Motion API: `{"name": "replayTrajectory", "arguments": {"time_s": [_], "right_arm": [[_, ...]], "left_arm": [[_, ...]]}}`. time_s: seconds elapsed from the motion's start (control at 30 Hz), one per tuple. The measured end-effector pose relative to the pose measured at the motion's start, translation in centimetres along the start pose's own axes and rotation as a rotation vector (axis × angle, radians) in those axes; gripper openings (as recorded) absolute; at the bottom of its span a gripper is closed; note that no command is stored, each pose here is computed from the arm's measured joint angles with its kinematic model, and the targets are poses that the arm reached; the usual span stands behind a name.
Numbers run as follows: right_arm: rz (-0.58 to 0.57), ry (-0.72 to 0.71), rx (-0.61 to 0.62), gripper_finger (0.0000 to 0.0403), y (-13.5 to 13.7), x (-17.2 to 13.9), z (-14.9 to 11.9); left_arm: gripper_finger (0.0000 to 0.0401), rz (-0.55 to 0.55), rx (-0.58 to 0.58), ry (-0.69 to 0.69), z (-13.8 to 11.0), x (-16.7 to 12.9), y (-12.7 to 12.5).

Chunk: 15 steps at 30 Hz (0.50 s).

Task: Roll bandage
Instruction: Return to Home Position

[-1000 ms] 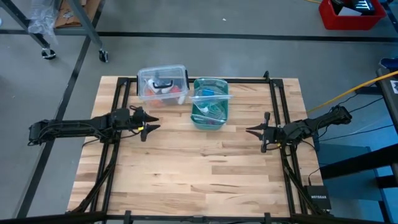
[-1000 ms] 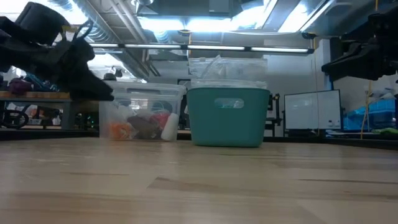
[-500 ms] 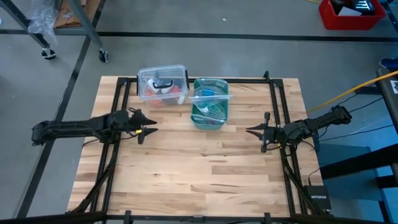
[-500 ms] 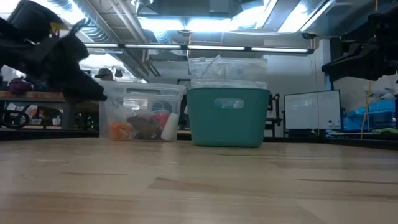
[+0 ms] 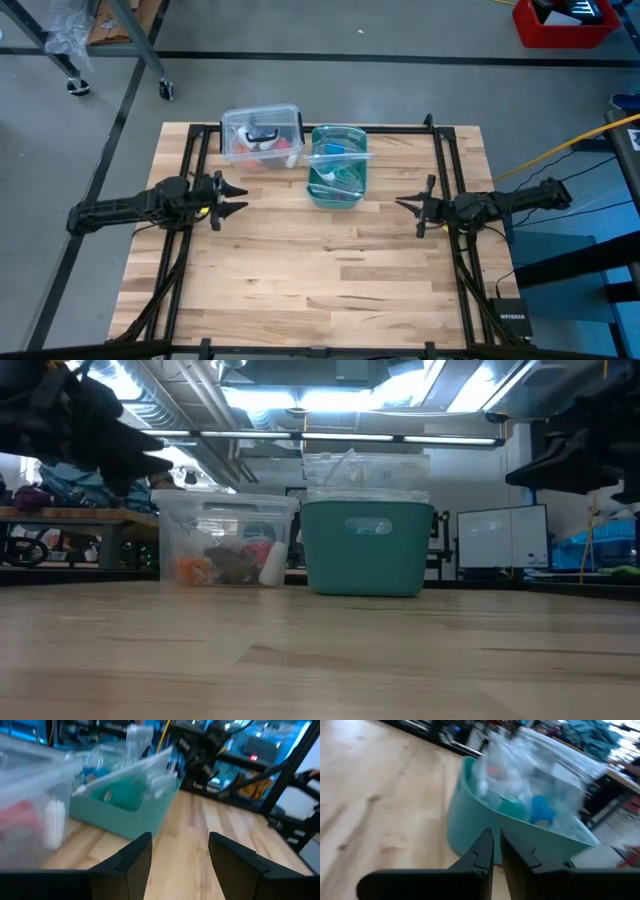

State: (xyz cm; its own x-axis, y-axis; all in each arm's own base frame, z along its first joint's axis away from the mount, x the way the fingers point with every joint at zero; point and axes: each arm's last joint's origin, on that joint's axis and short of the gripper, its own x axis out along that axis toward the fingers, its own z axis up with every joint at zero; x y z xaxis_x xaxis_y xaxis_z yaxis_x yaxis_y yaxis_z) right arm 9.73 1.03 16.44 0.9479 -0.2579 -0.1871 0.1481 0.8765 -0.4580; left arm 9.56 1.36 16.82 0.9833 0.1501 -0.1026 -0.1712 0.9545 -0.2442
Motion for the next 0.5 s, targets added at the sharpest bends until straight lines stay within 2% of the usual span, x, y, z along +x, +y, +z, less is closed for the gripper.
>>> {"name": "replayTrajectory", "arguments": {"time_s": [0.23,0.5], "right_arm": [[-0.119,0.038,0.034,0.0037,-1.2,0.2,-0.4],[-0.231,-0.03,0.096,0.0037,-2.4,-0.4,-0.1]], "left_arm": [[0.0187,-0.009,0.002,-0.036,0.2,-0.3,-0.1],[0.0187,-0.009,0.002,-0.035,0.2,-0.3,-0.1]]}}
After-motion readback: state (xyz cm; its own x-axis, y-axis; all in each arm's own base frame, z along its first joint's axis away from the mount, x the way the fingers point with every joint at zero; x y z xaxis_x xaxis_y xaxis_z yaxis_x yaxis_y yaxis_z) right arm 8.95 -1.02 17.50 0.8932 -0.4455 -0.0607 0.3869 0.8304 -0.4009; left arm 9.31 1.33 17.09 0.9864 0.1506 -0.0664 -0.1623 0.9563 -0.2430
